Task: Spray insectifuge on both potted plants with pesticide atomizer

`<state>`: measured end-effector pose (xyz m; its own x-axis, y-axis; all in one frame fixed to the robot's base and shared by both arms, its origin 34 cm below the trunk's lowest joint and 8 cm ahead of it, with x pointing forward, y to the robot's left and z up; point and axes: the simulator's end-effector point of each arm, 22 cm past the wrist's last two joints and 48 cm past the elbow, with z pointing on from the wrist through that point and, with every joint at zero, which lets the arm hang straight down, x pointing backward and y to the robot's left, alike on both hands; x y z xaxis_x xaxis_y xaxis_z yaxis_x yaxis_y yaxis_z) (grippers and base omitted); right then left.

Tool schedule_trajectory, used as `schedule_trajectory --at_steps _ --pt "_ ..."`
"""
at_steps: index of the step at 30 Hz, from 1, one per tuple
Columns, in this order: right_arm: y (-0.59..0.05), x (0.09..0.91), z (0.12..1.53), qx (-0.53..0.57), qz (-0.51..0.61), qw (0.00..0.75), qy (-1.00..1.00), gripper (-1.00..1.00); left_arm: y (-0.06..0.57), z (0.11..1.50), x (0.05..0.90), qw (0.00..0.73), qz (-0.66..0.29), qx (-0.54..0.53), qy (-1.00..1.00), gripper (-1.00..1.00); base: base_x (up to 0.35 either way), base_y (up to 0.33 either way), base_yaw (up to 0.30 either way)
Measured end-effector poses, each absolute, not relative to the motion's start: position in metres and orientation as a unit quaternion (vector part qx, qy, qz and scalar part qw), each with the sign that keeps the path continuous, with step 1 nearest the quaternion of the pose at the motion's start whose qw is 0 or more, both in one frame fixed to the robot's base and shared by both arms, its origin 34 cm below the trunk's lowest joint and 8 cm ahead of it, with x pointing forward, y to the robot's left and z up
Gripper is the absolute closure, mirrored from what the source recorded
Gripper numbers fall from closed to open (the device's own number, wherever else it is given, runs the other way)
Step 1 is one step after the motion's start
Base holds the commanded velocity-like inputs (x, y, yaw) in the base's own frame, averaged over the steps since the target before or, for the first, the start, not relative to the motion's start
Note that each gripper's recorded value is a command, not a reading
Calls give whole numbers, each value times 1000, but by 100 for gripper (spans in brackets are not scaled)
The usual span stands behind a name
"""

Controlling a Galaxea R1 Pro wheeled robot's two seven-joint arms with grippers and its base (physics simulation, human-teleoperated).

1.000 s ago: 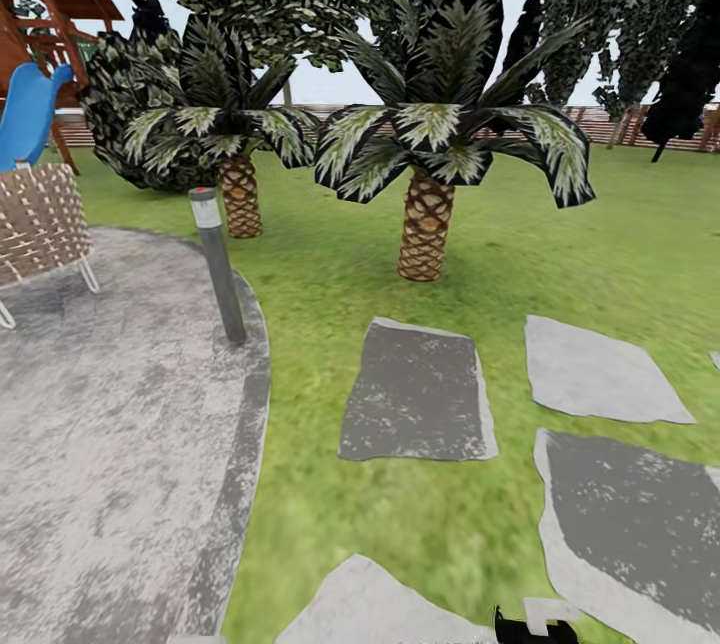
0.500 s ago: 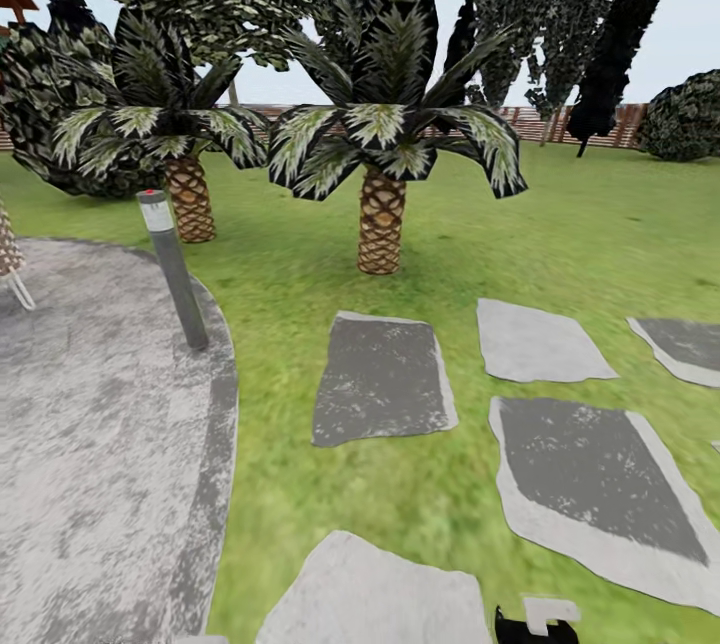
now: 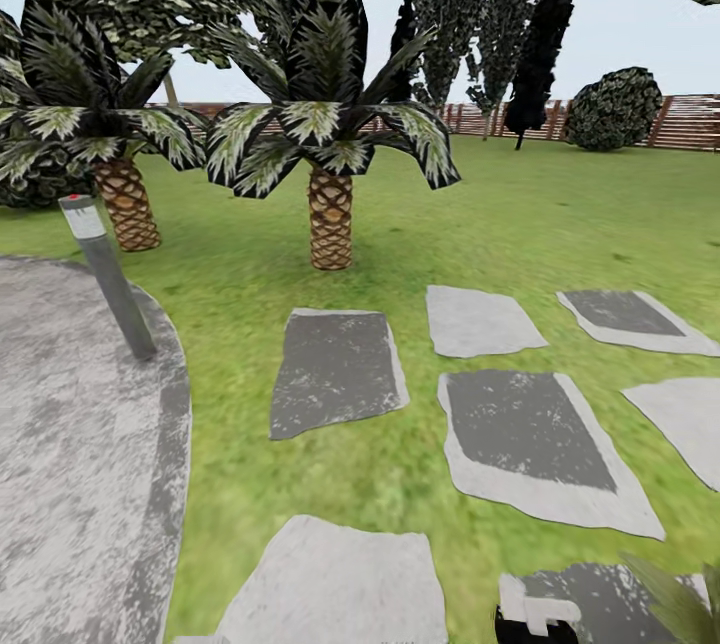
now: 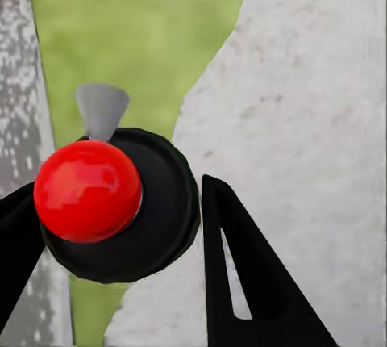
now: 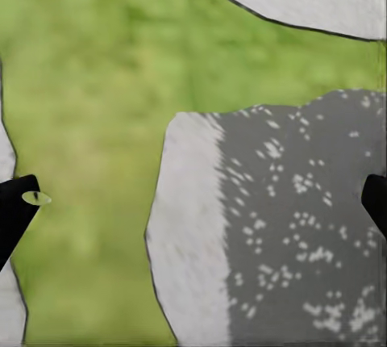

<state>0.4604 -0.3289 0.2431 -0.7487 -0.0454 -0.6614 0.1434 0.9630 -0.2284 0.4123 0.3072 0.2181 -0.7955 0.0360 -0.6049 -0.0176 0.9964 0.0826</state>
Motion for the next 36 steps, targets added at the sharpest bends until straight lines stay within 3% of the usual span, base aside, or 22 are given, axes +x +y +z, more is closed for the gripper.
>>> schedule_trajectory --at_steps 36 --pt "-329 458 246 25 -134 346 928 -100 307 222 409 312 42 5 949 100 0 0 -263"
